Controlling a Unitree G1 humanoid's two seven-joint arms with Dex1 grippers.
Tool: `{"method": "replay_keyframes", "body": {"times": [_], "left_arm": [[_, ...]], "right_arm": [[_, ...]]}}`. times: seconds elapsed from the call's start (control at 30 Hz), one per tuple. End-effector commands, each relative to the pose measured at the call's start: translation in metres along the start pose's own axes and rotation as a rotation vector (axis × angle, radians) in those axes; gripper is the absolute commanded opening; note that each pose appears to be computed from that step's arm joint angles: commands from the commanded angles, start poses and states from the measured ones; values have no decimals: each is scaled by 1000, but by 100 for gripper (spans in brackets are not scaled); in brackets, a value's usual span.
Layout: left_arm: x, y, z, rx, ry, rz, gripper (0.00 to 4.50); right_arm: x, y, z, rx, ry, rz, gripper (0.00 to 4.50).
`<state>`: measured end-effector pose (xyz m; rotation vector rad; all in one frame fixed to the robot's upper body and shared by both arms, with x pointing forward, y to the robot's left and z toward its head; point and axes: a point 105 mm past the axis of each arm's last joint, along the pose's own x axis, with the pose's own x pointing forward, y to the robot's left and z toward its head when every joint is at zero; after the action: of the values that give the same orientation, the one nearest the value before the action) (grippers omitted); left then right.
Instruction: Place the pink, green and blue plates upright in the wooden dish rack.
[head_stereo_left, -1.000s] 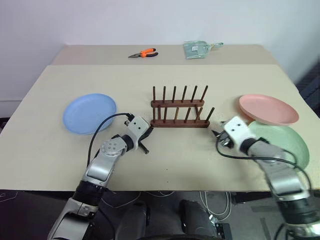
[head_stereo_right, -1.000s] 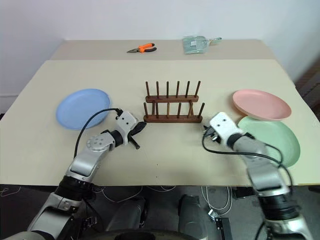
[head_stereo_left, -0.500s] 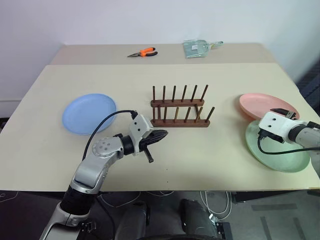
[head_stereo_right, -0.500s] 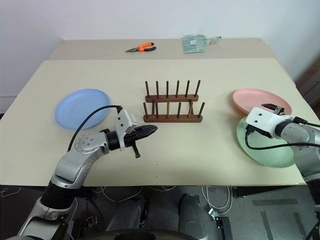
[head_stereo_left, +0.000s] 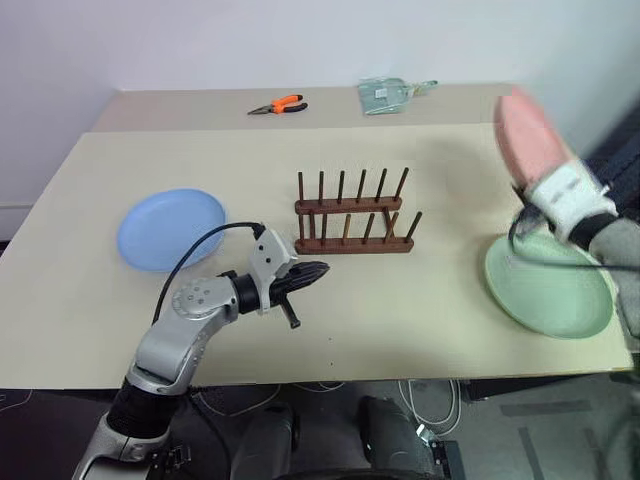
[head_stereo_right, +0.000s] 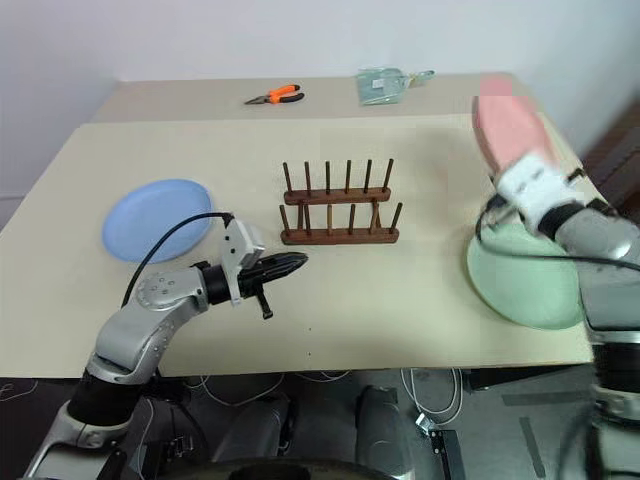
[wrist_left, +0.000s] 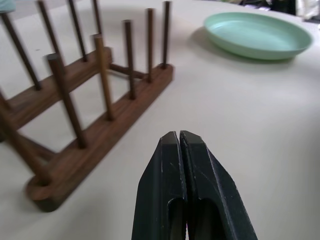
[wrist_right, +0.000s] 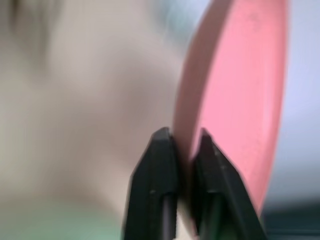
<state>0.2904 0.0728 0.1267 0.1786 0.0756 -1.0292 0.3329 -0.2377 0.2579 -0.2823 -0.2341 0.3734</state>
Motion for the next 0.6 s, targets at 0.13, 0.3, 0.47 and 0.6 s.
{"method": "replay_keyframes", "body": {"times": [0.13, 0.3, 0.47, 0.6], "left_arm": [[-4, 6, 6, 28, -29, 20, 0], [-6, 4, 3, 23, -24, 22, 0], [-6, 3, 1, 19, -22, 25, 0], [-6, 2, -1, 17, -20, 26, 0]], "right_arm": [[-3, 55, 58, 461, -206, 204, 6], [-1, 69, 48, 516, -127, 239, 6], [3, 75, 27, 533, -20, 230, 6], [11, 68, 6, 555, 66, 166, 85]]}}
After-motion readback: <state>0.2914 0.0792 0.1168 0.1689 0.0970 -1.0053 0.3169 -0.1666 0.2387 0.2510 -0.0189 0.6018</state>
